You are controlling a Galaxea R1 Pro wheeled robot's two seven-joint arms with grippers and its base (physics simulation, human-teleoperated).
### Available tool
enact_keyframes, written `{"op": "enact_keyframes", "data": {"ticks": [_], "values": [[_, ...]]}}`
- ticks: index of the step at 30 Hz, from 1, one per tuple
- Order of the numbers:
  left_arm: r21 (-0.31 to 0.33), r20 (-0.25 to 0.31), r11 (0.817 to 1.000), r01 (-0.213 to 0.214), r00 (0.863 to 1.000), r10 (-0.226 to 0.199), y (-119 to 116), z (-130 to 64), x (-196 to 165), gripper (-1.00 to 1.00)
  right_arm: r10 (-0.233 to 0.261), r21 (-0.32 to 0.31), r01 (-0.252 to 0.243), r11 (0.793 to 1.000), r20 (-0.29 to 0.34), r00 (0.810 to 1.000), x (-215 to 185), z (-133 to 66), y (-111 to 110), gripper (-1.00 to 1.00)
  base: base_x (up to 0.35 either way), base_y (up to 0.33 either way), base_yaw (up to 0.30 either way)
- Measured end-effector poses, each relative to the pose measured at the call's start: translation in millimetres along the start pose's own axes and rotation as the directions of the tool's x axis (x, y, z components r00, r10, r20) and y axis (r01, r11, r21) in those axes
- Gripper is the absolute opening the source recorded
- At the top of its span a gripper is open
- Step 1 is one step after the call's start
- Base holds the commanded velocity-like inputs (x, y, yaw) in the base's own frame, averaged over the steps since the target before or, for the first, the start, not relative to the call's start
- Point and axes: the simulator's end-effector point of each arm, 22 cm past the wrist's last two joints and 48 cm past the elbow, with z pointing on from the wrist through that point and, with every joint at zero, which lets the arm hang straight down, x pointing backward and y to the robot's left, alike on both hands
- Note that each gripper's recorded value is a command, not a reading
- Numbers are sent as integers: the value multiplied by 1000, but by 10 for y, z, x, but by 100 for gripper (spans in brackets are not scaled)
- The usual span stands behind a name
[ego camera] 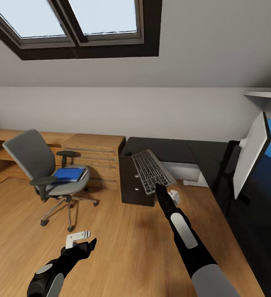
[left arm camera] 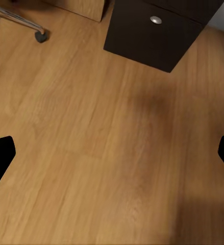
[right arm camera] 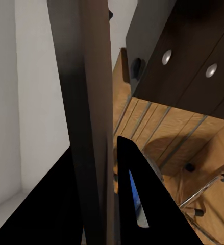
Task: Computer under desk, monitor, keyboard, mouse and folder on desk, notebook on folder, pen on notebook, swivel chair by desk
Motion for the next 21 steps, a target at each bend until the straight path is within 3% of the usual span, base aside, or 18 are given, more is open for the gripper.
{"op": "enact_keyframes", "data": {"ticks": [12,21], "values": [[-1,1,1000,-1,1000,1,2,-3,-6,100,3,-1,-3,1000,-1,1000,0,-2,6,-100,311,180,-236],[-1,2,1000,-1,1000,1,1,-4,-5,100,4,0,-4,1000,-4,1000,7,-2,6,-100,320,104,-61]]}}
